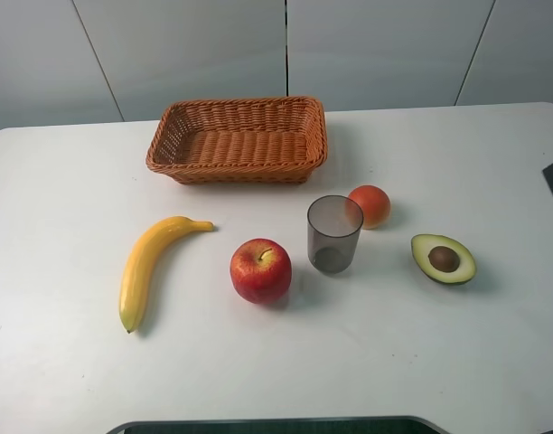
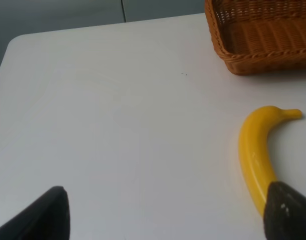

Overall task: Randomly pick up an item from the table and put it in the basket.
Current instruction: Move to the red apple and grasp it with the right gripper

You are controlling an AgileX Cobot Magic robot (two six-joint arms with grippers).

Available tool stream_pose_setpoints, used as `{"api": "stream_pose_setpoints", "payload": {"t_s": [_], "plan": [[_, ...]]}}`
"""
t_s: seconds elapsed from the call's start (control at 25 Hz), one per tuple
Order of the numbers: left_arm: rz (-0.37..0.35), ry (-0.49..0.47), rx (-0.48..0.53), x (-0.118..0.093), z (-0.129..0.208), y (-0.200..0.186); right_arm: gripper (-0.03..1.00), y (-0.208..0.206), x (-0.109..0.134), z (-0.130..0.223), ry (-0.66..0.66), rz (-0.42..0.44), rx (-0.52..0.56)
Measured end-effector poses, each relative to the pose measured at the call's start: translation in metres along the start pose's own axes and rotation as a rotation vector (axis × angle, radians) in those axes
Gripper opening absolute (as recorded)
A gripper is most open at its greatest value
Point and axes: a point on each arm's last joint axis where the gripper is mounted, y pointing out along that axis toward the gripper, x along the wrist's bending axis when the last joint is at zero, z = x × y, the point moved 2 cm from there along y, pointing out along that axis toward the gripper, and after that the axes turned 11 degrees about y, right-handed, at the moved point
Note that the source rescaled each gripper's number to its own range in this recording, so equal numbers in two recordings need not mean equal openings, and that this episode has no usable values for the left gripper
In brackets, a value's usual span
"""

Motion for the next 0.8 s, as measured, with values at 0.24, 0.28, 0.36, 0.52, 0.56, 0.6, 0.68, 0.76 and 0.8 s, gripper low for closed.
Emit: {"api": "stream_pose_setpoints", "payload": {"t_s": [0.24,0.28,0.36,0.52,0.56,0.6,0.68,0.76,0.8], "plan": [[0.000,0.000,0.000,0.000,0.000,0.000,1.00,0.047,0.023,-0.044,-0.210,-0.101,0.167],[0.000,0.000,0.000,0.000,0.000,0.000,1.00,0.055,0.031,-0.049,-0.252,-0.123,0.194],[0.000,0.000,0.000,0.000,0.000,0.000,1.00,0.070,0.047,-0.055,-0.341,-0.163,0.236],[0.000,0.000,0.000,0.000,0.000,0.000,1.00,0.098,0.084,-0.061,-0.529,-0.242,0.315],[0.000,0.000,0.000,0.000,0.000,0.000,1.00,0.105,0.093,-0.061,-0.564,-0.262,0.330],[0.000,0.000,0.000,0.000,0.000,0.000,1.00,0.109,0.102,-0.063,-0.594,-0.279,0.334],[0.000,0.000,0.000,0.000,0.000,0.000,1.00,0.122,0.120,-0.063,-0.658,-0.312,0.354],[0.000,0.000,0.000,0.000,0.000,0.000,1.00,0.133,0.136,-0.064,-0.700,-0.331,0.359],[0.000,0.000,0.000,0.000,0.000,0.000,1.00,0.139,0.143,-0.064,-0.718,-0.338,0.363]]}}
